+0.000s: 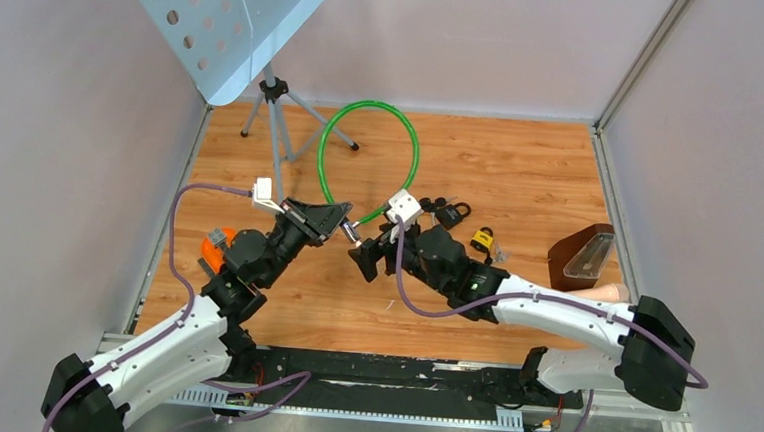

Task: Lock with the key
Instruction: Lock the lock.

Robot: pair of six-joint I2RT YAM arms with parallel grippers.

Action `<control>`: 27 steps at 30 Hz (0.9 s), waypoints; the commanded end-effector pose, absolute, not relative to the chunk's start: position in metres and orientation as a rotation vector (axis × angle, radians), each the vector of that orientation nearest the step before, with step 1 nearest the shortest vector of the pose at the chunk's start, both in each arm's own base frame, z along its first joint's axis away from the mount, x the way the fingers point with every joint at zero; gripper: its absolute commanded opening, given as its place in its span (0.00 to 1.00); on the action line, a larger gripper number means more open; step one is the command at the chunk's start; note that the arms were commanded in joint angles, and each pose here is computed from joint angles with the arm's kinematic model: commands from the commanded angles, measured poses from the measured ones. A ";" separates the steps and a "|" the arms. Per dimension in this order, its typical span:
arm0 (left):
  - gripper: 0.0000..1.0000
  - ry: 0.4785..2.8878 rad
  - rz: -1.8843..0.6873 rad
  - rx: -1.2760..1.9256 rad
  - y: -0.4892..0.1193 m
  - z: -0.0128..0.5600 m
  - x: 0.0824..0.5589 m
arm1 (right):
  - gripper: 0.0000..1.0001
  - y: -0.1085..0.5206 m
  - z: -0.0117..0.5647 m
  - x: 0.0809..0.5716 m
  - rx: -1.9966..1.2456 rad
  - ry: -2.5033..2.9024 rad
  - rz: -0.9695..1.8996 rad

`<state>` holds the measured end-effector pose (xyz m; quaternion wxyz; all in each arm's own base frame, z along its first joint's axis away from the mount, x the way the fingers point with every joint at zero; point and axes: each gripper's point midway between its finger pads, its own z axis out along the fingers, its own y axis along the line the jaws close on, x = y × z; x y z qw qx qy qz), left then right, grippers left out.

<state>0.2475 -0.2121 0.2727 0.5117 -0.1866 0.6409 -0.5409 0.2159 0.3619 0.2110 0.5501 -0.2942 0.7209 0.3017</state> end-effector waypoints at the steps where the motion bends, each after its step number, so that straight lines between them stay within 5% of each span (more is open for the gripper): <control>1: 0.00 1.283 -1.427 -0.340 -0.207 0.350 0.229 | 0.89 0.361 0.238 0.187 -0.704 1.665 0.927; 8: 0.00 1.202 -1.473 -0.306 -0.201 0.360 0.217 | 0.90 0.353 0.274 0.145 -0.596 1.601 1.352; 16: 0.00 1.173 -1.499 -0.292 -0.200 0.367 0.210 | 0.85 0.351 0.305 0.134 -0.488 1.537 1.525; 27: 0.00 1.197 -1.505 -0.324 -0.200 0.362 0.214 | 0.55 0.377 0.324 0.159 -0.504 1.542 1.441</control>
